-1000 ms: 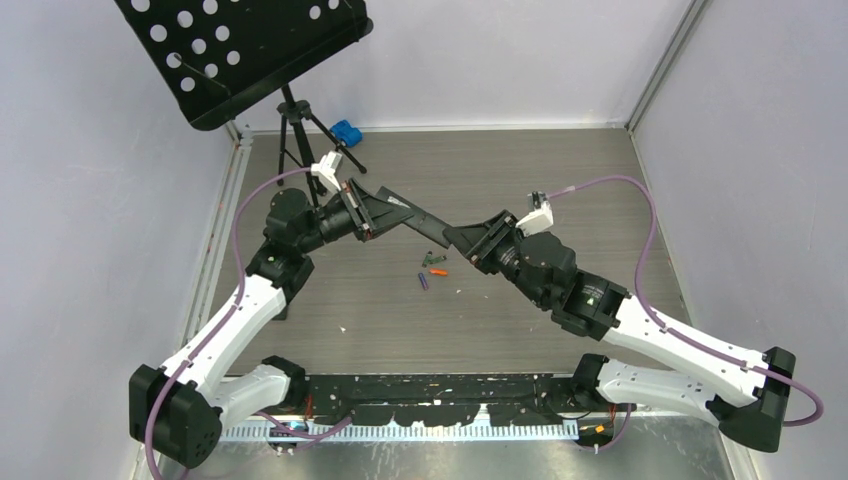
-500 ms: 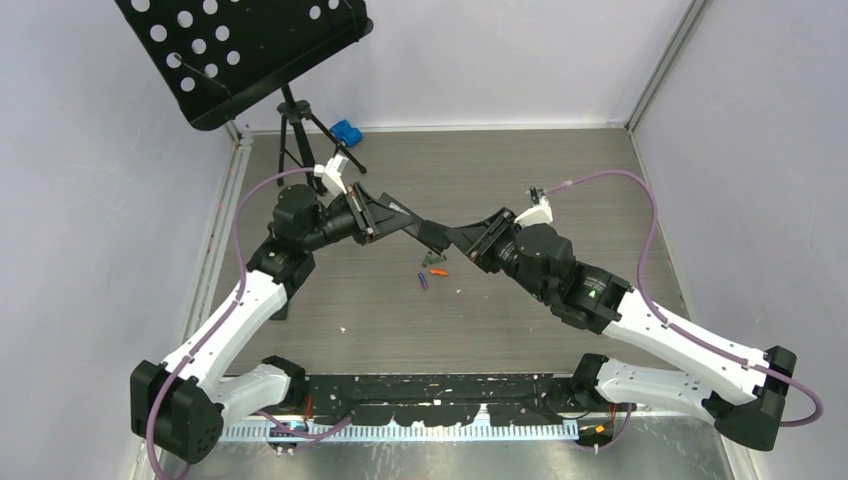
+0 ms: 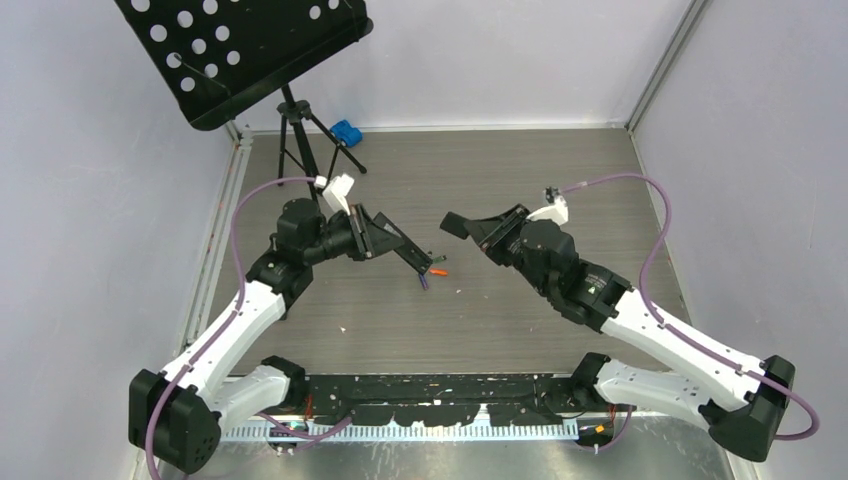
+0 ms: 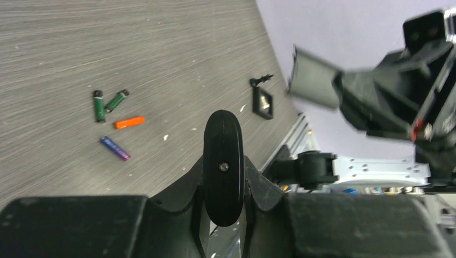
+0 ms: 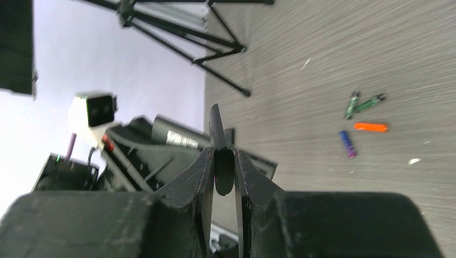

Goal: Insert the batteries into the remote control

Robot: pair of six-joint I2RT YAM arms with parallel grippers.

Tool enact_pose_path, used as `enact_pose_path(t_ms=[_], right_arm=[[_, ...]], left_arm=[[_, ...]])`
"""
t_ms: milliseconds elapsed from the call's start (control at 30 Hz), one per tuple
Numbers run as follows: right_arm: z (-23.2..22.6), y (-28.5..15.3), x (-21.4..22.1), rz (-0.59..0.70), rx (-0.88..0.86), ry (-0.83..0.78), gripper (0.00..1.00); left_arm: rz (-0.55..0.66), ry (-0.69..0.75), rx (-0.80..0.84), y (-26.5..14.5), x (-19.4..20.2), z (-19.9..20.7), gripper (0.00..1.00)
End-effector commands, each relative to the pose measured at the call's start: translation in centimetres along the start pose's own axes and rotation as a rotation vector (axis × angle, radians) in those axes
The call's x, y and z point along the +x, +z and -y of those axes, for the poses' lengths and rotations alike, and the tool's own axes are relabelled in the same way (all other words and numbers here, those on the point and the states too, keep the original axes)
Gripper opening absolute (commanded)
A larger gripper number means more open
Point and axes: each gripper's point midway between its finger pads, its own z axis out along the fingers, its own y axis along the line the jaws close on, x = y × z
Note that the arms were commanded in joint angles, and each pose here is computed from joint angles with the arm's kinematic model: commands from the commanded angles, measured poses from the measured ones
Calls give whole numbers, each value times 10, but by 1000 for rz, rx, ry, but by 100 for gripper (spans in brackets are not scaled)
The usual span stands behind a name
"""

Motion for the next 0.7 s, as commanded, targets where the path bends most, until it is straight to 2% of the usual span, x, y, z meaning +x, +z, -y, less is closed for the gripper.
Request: enact_pose_path(t_ms=[0, 133, 333, 567, 600, 667], right_arm=[[65, 16, -30, 112, 190, -27, 0], [122, 35, -34, 93, 309, -28, 0], [194, 57, -16, -21, 415, -9, 0], [247, 55, -2, -116, 564, -7, 0], [253, 52, 0, -129, 590, -15, 3], [259, 47, 1, -140, 628, -28, 19]], left_arm=[[-9, 147, 18, -6, 9, -7, 0], [-42, 166, 19, -5, 16, -11, 0], [-89, 186, 56, -2, 20, -8, 0], [-88, 181, 61, 2, 16, -6, 0], [-89, 183, 71, 1, 15, -4, 0], [-93, 186, 88, 1, 16, 0, 0]])
